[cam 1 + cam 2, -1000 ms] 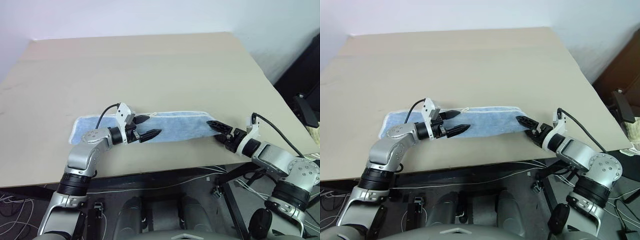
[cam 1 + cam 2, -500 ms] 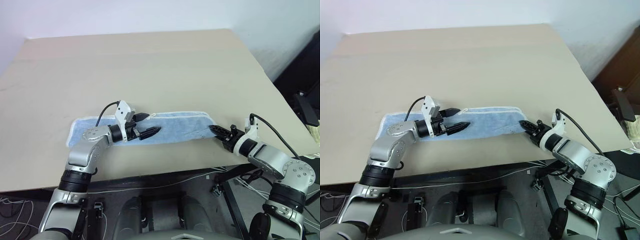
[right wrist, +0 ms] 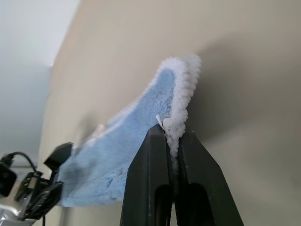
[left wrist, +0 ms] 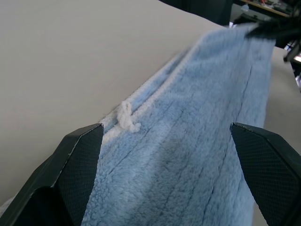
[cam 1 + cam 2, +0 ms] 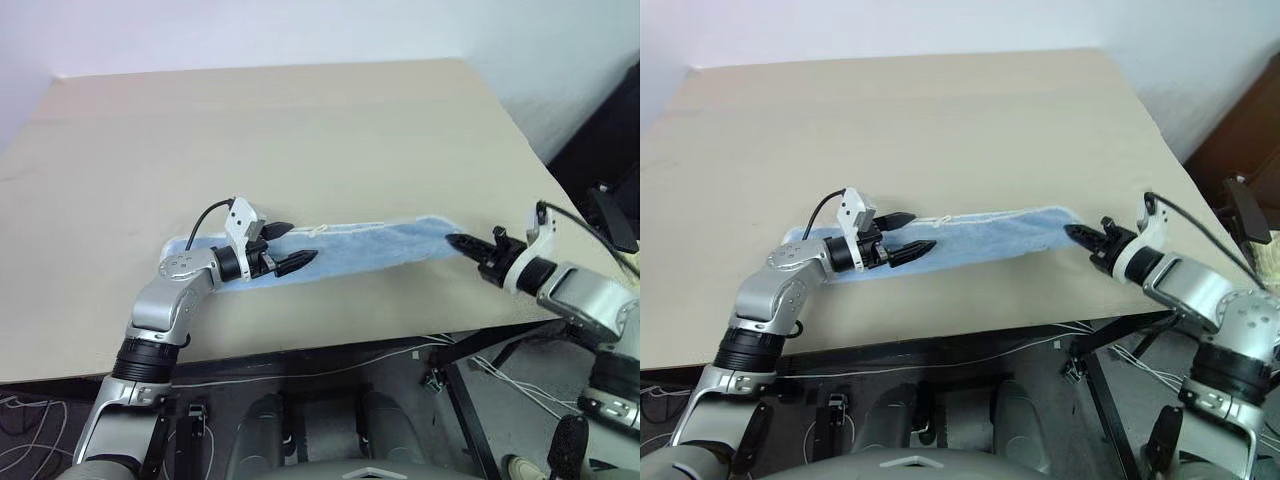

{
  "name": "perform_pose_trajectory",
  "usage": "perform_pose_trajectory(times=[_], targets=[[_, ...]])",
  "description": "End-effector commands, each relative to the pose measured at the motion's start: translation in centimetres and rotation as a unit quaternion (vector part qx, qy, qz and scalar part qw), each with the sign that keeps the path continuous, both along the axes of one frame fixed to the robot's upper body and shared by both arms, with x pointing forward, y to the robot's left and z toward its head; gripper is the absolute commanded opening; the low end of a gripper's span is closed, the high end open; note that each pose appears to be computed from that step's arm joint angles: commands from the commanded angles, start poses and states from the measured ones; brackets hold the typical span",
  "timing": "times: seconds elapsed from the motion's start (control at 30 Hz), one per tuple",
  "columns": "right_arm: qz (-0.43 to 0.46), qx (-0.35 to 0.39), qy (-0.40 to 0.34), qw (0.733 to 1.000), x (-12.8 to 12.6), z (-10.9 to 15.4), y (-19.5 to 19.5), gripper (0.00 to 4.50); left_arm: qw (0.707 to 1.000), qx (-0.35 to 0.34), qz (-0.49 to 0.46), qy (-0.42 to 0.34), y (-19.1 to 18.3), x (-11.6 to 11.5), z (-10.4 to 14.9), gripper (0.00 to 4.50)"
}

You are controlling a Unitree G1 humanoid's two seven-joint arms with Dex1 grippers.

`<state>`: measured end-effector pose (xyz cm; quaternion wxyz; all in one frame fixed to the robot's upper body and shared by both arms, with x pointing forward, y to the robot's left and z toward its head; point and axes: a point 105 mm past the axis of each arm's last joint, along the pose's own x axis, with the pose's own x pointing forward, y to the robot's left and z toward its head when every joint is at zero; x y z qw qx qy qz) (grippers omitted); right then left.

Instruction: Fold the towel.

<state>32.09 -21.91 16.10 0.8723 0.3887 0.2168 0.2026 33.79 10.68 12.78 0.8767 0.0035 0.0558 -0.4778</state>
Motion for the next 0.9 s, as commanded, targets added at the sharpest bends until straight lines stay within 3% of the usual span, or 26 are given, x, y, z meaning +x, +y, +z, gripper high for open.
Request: perform_pose_trajectory(times=[0.03,0.13,0.4,0.57,0.67,0.9], targets=[[0.069,-0.047,-0.069,0.994,-0.2,3.6,3.1,0.02,1.0,0.002,0.008,-0.027,0.3,0.1,1.3,4.5],[0.115,-0.106,-0.085,0.984,-0.1,4.2,5.6,0.02,0.999,0.001,0.017,-0.032,0.5,0.3,1.5,4.5],[0.238,-0.179,-0.127,0.946,-0.7,5.3,12.0,0.02,0.999,0.005,0.029,-0.036,1.1,0.1,1.5,4.5],[0.303,-0.197,-0.122,0.924,-1.4,3.4,15.5,0.02,0.997,-0.004,0.057,-0.044,2.5,0.4,2.0,4.5],[0.318,-0.203,-0.109,0.92,-1.4,1.6,16.6,0.02,0.992,-0.058,0.107,-0.033,4.9,1.5,3.5,4.5],[0.351,-0.211,-0.108,0.906,-2.1,-0.3,18.3,0.02,0.982,-0.01,0.182,-0.038,10.9,2.3,3.7,4.5]])
